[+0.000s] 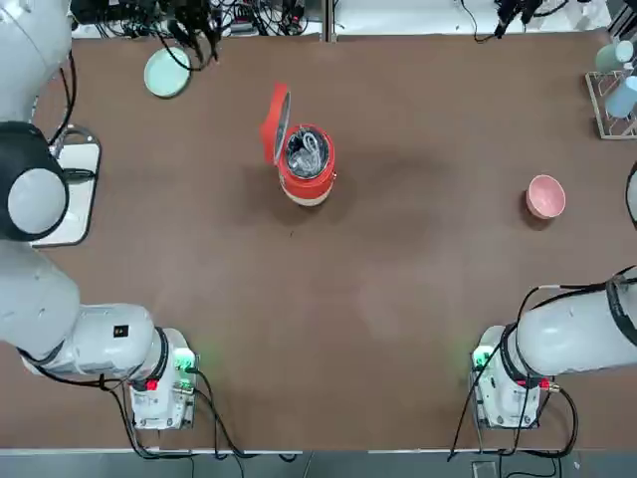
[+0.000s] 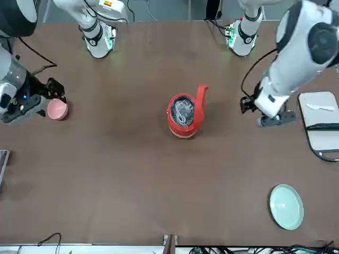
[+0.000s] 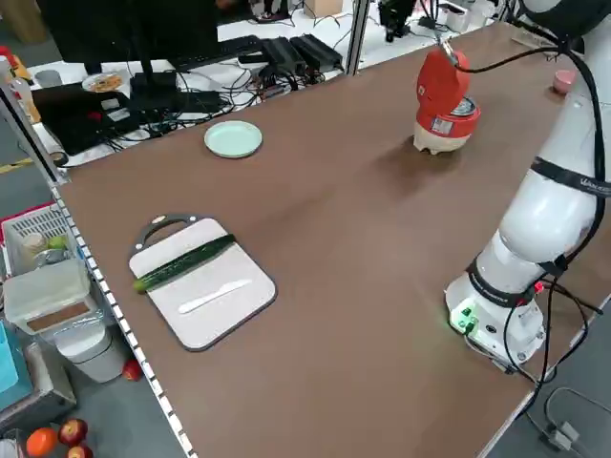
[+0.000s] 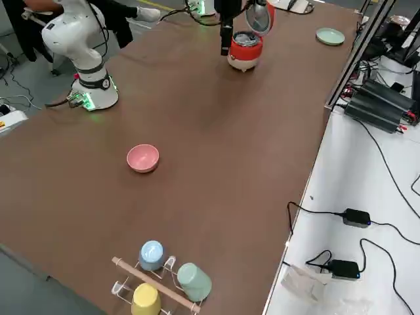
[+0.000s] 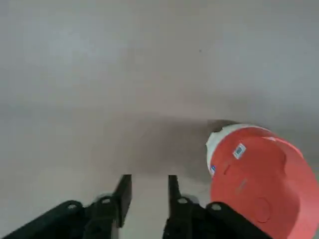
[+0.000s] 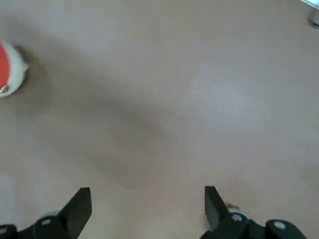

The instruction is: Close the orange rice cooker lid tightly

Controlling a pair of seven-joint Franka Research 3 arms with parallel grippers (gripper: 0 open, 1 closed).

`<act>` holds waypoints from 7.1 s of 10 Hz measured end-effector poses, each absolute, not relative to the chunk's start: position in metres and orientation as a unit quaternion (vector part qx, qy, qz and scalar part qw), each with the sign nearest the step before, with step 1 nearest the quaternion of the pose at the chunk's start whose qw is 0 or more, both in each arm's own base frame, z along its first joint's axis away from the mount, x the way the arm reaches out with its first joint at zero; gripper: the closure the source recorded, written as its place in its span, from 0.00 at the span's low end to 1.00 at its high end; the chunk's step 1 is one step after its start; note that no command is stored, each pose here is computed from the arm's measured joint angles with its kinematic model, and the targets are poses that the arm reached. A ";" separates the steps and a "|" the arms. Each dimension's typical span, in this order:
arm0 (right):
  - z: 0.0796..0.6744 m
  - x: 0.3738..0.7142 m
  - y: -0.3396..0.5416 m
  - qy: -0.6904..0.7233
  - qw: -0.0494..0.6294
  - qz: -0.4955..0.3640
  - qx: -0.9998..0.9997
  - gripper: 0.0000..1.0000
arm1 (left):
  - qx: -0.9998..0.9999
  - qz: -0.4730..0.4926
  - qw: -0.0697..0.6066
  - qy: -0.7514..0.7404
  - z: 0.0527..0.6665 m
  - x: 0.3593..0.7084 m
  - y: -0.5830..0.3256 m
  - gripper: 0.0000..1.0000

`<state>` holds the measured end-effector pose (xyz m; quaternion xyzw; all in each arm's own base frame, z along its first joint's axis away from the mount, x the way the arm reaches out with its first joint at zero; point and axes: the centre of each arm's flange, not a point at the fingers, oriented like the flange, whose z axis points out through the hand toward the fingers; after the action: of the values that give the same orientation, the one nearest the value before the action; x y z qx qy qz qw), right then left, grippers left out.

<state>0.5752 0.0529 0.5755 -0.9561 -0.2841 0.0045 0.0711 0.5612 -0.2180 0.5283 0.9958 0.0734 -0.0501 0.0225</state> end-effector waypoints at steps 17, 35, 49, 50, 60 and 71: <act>0.216 0.523 0.210 -0.558 0.417 -0.390 -0.603 0.17 | 0.979 -0.040 0.028 0.199 0.360 0.472 -0.449 0.99; 0.101 0.409 0.316 -0.432 0.508 -0.469 -0.579 0.22 | 0.971 -0.036 -0.027 0.235 0.415 0.491 -0.434 0.41; 0.098 0.421 0.329 -0.409 0.498 -0.497 -0.581 0.22 | 0.988 -0.005 -0.031 0.150 0.585 0.596 -0.066 0.00; 0.096 0.421 0.328 -0.408 0.498 -0.497 -0.582 0.23 | 0.991 0.002 -0.025 0.135 0.595 0.596 -0.051 0.00; 0.097 0.425 0.331 -0.406 0.497 -0.501 -0.580 0.45 | 1.000 0.003 -0.007 0.027 0.609 0.570 -0.088 0.00; 0.097 0.426 0.329 -0.405 0.496 -0.501 -0.582 0.59 | 0.998 0.004 -0.007 0.062 0.610 0.576 -0.039 0.00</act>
<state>0.4256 0.3292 0.0967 -0.5819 -0.4052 -0.5014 0.4958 0.5762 -0.0387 0.6097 0.9981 0.0616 0.0044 -0.0073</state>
